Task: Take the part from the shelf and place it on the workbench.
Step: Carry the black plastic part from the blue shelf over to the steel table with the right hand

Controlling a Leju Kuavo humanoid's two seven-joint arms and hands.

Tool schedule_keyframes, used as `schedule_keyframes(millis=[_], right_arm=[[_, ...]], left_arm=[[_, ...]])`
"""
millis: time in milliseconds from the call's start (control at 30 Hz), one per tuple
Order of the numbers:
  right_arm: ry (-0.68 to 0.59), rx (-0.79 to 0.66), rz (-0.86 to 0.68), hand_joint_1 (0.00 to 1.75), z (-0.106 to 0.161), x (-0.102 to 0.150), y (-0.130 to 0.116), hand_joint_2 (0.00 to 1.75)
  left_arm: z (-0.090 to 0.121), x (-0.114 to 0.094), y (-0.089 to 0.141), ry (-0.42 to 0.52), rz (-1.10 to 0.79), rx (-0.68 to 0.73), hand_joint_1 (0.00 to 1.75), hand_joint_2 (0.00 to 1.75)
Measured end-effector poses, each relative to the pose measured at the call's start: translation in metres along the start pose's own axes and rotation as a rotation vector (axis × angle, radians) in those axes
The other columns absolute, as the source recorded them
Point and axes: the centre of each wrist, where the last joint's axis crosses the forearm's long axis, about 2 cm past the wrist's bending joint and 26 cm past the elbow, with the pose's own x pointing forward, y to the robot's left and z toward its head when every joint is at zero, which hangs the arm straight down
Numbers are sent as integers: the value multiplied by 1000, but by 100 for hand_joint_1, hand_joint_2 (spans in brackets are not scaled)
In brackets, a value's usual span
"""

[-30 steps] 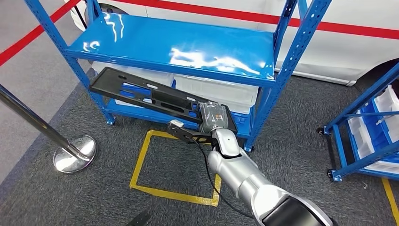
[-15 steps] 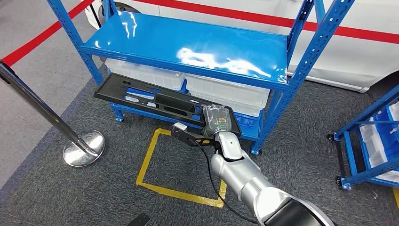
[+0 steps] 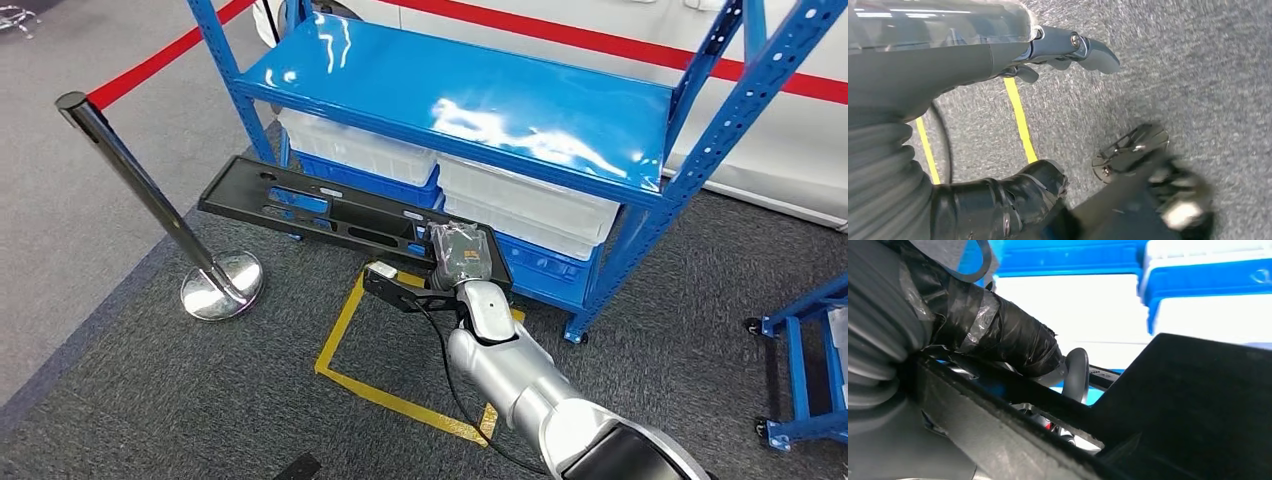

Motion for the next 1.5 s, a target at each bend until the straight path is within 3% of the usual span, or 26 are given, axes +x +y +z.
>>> schedule_keyframes(millis=[733, 1500], right_arm=[[15, -32, 19, 175, 4, -9, 0, 175], [60, -51, 139, 175, 18, -51, -2, 175]], left_arm=[[1, -3, -2, 3, 1, -2, 0, 175], [0, 0, -1, -9, -9, -1, 0, 175]])
